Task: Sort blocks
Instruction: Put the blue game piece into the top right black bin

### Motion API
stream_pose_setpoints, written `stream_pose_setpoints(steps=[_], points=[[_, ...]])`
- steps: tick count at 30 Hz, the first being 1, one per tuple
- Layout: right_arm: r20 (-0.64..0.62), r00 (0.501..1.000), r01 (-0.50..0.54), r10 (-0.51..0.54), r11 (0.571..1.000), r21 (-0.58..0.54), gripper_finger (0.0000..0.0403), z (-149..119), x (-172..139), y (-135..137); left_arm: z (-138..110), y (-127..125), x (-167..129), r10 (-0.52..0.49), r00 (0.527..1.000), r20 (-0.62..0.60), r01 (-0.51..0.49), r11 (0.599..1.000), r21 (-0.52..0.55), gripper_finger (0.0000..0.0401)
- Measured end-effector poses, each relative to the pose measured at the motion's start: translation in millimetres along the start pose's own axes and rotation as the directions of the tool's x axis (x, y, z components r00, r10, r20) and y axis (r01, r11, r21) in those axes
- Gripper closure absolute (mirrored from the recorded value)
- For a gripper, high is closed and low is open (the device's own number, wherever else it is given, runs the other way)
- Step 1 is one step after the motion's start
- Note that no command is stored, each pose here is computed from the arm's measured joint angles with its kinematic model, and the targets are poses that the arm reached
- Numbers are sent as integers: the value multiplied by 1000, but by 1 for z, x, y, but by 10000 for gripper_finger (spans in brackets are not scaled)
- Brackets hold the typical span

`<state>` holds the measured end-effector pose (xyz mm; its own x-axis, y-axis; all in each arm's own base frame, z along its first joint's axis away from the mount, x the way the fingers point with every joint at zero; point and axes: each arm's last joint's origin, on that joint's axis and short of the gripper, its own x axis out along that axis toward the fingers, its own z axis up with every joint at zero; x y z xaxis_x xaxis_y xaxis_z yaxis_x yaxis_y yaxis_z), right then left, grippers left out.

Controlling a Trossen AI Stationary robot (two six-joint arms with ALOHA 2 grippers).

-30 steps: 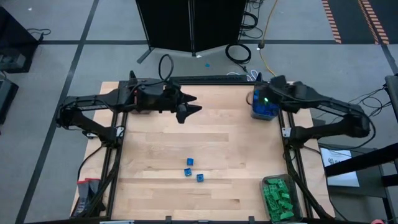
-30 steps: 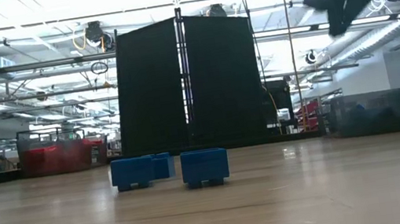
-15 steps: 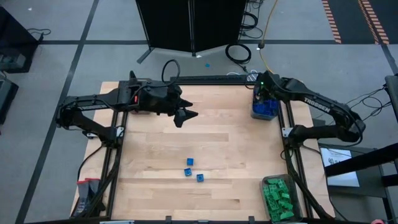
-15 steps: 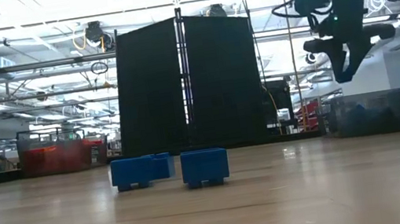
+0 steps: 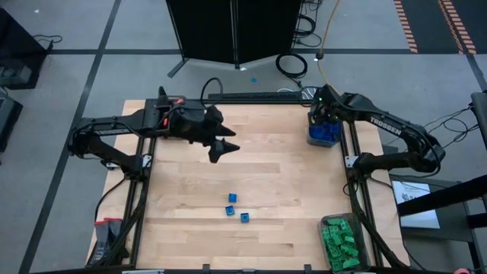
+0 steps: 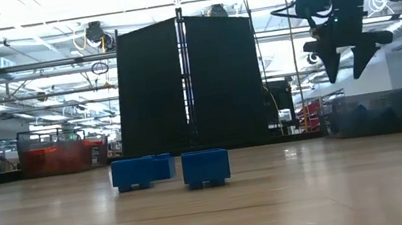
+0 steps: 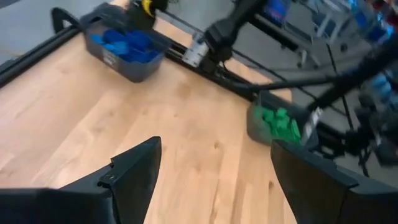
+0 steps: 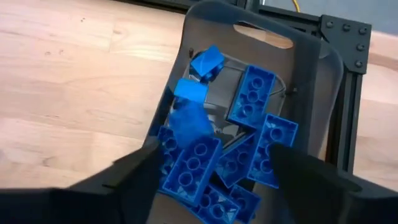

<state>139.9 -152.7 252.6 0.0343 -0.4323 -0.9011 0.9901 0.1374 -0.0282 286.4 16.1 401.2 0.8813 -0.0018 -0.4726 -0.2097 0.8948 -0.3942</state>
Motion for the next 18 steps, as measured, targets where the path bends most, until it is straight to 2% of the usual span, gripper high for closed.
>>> stream_pose_setpoints(steps=[2, 5, 8, 11, 13, 18], points=[[2, 1000, -1, 1, 1000, -1, 96, 1, -2, 0, -3, -3, 0, -7, 1000, -21, 8, 999, 33, 97], [21, 999, -31, 32, 999, -42, 83, 7, -11, 2, -9, -11, 0, -26, 998, -53, 32, 993, 115, 97], [49, 984, -161, 169, 977, -141, 90, 14, -34, 12, -24, -27, 2, -27, 992, -127, 53, 978, 204, 97], [76, 938, -314, 339, 920, -233, 103, 19, -66, 24, -45, -44, 12, -6, 984, -177, 43, 977, 208, 97], [103, 899, -379, 425, 875, -303, 109, 21, -89, 31, -62, -55, 21, 25, 978, -207, 29, 967, 253, 97], [147, 800, -473, 582, 761, -444, 117, 18, -140, 45, -120, -76, 55, 88, 938, -334, 66, 903, 424, 97]])
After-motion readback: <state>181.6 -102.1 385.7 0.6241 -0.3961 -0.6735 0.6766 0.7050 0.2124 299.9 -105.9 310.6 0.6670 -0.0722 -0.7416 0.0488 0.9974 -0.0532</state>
